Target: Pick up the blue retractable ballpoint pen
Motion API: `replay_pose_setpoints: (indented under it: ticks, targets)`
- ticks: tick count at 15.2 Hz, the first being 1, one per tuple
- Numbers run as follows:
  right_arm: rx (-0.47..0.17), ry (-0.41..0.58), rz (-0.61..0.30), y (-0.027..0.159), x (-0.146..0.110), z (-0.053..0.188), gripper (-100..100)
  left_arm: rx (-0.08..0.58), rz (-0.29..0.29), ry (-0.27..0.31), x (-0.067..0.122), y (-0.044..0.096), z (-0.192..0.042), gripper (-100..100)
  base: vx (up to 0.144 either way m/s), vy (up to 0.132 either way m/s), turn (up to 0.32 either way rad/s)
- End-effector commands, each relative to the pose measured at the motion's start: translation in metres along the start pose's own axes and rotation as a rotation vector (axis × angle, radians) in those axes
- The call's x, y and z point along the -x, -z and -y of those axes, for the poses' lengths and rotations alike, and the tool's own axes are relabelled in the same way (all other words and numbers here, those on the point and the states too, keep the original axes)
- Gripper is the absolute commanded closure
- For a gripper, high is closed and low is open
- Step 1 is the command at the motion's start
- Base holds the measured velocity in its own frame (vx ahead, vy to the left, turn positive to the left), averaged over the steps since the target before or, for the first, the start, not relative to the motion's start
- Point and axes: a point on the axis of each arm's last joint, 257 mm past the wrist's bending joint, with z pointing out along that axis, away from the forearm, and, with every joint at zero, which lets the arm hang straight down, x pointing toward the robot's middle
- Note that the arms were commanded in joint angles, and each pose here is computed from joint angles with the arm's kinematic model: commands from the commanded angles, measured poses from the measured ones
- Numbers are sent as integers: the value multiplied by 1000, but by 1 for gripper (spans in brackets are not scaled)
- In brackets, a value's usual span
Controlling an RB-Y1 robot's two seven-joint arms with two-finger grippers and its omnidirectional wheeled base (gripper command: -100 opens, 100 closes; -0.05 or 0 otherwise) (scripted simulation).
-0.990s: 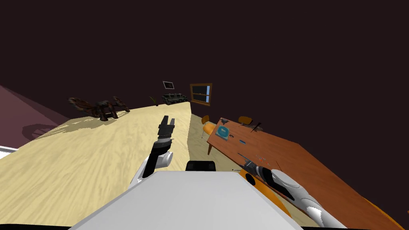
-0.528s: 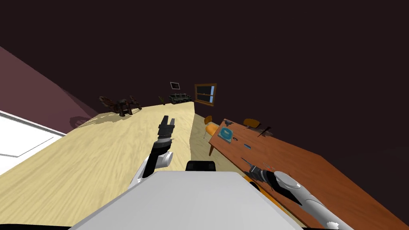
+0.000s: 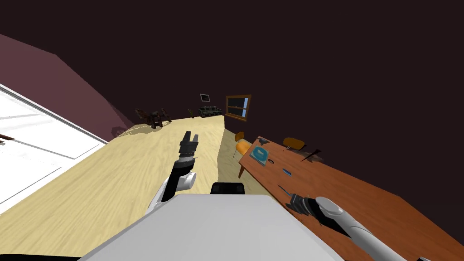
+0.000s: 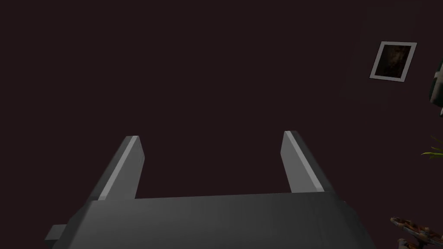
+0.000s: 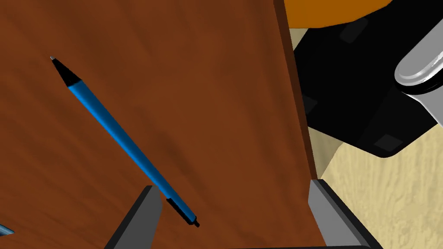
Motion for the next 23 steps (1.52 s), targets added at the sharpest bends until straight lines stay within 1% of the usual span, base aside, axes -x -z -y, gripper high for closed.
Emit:
replay_pose_setpoints:
  ticks: [1, 2, 3, 4, 5, 6, 7, 8, 11, 13, 14, 15, 16, 17, 19, 20, 21, 22, 23]
  targets:
    - [-2, 31, -74, 4, -24, 5, -100, 0, 0, 0, 0, 0, 0, 0, -4, -34, 207]
    - [-2, 32, -75, 4, -24, 5, -100, 0, 0, 0, 0, 0, 0, 0, -4, -34, 191]
    - [0, 54, -122, 8, -40, 8, -100, 0, 0, 0, 0, 0, 0, 0, -9, -35, 209]
    - [0, 54, -122, 8, -40, 8, -100, 0, 0, 0, 0, 0, 0, 0, -12, -31, 189]
    - [2, 74, -166, 12, -55, 10, -100, 0, 0, 0, 0, 0, 0, 0, -11, -29, 207]
    - [2, 74, -166, 12, -55, 10, -100, 0, 0, 0, 0, 0, 0, 0, -10, -29, 177]
    - [6, 93, -204, 16, -67, 12, -100, 0, 0, 0, 0, 0, 0, 0, -12, -28, 221]
    - [5, 91, -206, 16, -68, 12, -100, 0, 0, 0, 0, 0, 0, 0, -13, -29, 163]
    - [15, 131, -296, 27, -98, 16, -100, 0, 0, 0, 0, 0, 0, 0, -17, -33, 203]
    - [19, 144, -328, 32, -108, 17, -100, 0, 0, 0, 0, 0, 0, 0, -22, -38, 209]
    - [17, 137, -307, 29, -101, 17, -100, 0, 0, 0, 0, 0, 0, 0, -11, -26, 65]
    - [7, 106, -308, 27, -99, 17, -100, 0, 0, 0, 0, 0, 0, 0, -74, -28, 370]
    - [8, 100, -310, 27, -100, 16, -100, 0, 0, 0, 0, 0, 0, 0, -127, -50, 351]
    - [-6, 85, -294, 25, -92, 19, -100, 0, 0, 0, 0, 0, 0, 0, -169, -88, 368]
    - [0, 60, -308, 24, -97, 15, -100, 0, 0, 0, 0, 0, 0, 0, -185, -75, 176]
    - [-10, 40, -297, 22, -91, 16, -100, 0, 0, 0, 0, 0, 0, 0, -158, -50, 223]
    - [-5, 22, -307, 21, -95, 13, -100, 0, 0, 0, 0, 0, 0, 0, -163, -37, 307]
    - [-19, 1, -291, 19, -88, 15, -100, 0, 0, 0, 0, 0, 0, 0, -168, -38, 399]
    - [-11, -9, -303, 19, -92, 11, -100, 0, 0, 0, 0, 0, 0, 0, -135, 7, 392]
